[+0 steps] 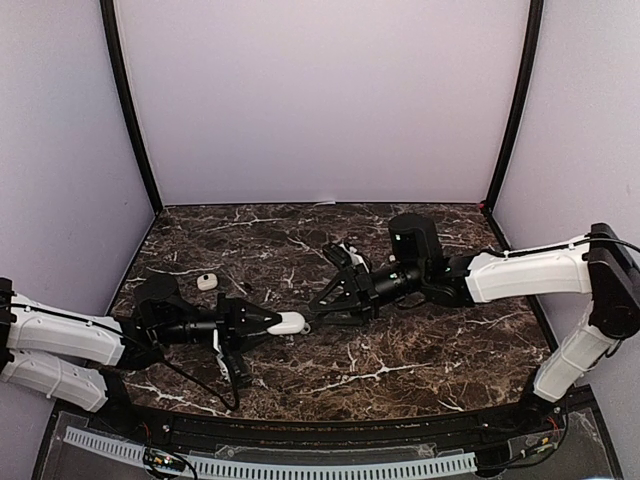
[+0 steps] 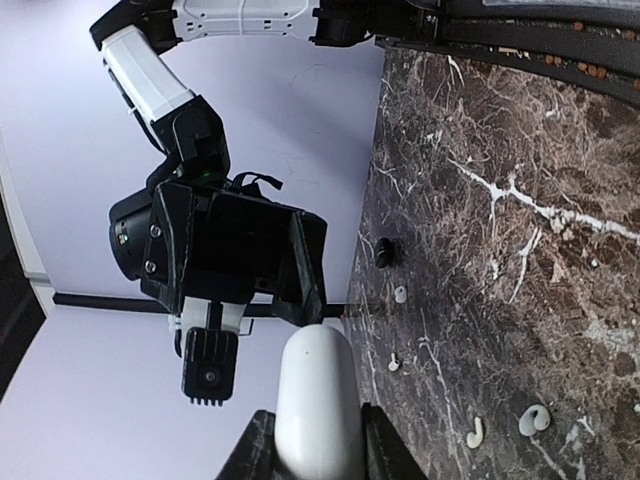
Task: Insert the wireless bluetooth earbuds into the charging case
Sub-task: Pass from the left arm to the right
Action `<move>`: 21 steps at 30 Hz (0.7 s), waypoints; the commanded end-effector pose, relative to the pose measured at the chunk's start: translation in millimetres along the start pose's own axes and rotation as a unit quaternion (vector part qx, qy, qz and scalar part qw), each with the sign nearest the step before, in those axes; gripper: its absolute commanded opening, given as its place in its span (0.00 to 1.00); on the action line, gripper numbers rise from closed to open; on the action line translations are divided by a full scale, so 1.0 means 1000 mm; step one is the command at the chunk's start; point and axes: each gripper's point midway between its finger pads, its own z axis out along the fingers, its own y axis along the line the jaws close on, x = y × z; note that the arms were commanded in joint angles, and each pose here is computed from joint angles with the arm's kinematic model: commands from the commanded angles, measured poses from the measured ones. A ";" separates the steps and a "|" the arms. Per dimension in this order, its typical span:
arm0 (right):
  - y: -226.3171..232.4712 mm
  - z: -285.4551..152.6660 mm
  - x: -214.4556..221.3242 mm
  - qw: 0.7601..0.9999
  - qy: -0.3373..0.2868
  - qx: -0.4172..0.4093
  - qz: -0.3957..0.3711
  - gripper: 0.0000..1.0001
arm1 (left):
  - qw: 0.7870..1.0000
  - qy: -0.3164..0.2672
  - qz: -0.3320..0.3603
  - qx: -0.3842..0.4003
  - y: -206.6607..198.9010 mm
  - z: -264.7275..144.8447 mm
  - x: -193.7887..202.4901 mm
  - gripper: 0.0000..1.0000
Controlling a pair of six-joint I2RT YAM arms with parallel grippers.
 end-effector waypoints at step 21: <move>-0.005 0.023 -0.007 0.996 0.004 -0.077 0.039 0.43 | 0.988 0.014 0.152 -0.032 0.019 0.017 0.004 0.15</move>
